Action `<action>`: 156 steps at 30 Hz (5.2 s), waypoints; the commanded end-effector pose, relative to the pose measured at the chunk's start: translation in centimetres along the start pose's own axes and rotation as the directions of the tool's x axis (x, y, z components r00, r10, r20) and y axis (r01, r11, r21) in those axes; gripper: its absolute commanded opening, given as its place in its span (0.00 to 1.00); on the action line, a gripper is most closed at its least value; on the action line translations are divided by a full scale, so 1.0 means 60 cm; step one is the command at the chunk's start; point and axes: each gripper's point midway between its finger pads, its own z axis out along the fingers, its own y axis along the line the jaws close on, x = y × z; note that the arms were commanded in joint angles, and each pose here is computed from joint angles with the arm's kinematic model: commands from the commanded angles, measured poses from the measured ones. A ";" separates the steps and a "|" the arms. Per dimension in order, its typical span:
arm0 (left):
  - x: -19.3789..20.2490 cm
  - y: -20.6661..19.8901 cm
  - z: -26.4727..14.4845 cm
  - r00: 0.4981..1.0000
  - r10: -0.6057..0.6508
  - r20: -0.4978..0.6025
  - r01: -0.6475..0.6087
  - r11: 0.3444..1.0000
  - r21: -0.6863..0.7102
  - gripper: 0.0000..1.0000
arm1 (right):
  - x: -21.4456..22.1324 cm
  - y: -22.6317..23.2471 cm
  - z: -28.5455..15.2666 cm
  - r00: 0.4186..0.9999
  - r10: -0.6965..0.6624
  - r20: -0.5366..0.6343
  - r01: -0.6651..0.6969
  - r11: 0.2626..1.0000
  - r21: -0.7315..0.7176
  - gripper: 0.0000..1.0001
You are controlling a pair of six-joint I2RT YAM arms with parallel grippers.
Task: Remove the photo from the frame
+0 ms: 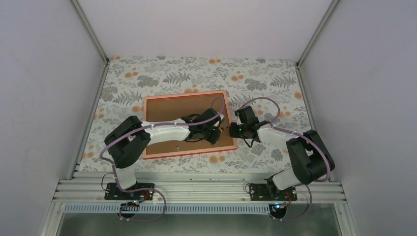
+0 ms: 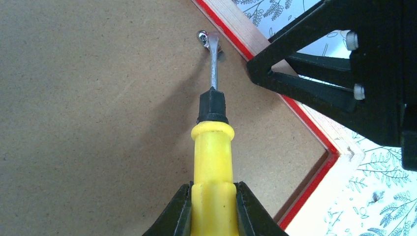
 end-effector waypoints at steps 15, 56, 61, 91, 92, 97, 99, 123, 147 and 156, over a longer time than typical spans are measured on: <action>0.032 0.028 -0.034 0.998 -0.006 -0.055 0.000 0.995 -0.097 0.02 | 0.013 -0.001 -0.010 1.000 0.009 -0.009 -0.009 1.000 -0.001 0.14; -0.018 -0.016 -0.009 0.993 0.109 -0.043 -0.109 0.994 0.001 0.02 | 0.011 0.002 -0.009 1.000 0.002 -0.008 -0.002 1.000 -0.010 0.14; -0.013 -0.017 -0.006 0.989 0.137 -0.063 -0.137 0.991 0.006 0.02 | 0.013 0.001 -0.009 1.000 0.002 -0.009 -0.002 1.000 -0.008 0.14; 0.023 0.022 -0.027 0.974 0.156 -0.163 -0.173 0.980 -0.096 0.02 | 0.011 0.001 -0.011 1.000 -0.001 -0.008 0.001 1.000 -0.005 0.14; 0.022 0.023 -0.030 0.975 0.155 -0.160 -0.172 0.980 -0.099 0.02 | 0.011 0.000 -0.011 1.000 0.000 -0.007 0.000 1.000 -0.003 0.14; 0.019 0.028 -0.038 0.976 0.153 -0.154 -0.172 0.978 -0.117 0.02 | 0.010 0.001 -0.011 1.000 0.000 -0.005 0.000 1.000 -0.004 0.14; 0.016 0.026 -0.040 0.977 0.155 -0.147 -0.173 0.978 -0.114 0.02 | 0.010 0.001 -0.011 1.000 -0.001 -0.006 0.001 1.000 -0.004 0.14; -0.012 -0.032 -0.038 0.993 0.102 -0.056 -0.100 0.994 0.036 0.02 | 0.009 0.002 -0.014 1.000 0.005 0.005 -0.005 1.000 -0.011 0.14; 0.023 -0.001 -0.016 0.993 0.040 -0.113 -0.045 0.998 -0.039 0.02 | 0.012 0.003 -0.009 1.000 0.007 -0.004 -0.007 1.000 -0.017 0.14; 0.027 0.024 -0.030 0.995 0.004 -0.104 -0.017 0.993 -0.118 0.02 | 0.012 0.004 -0.008 1.000 0.007 -0.006 -0.007 1.000 -0.022 0.14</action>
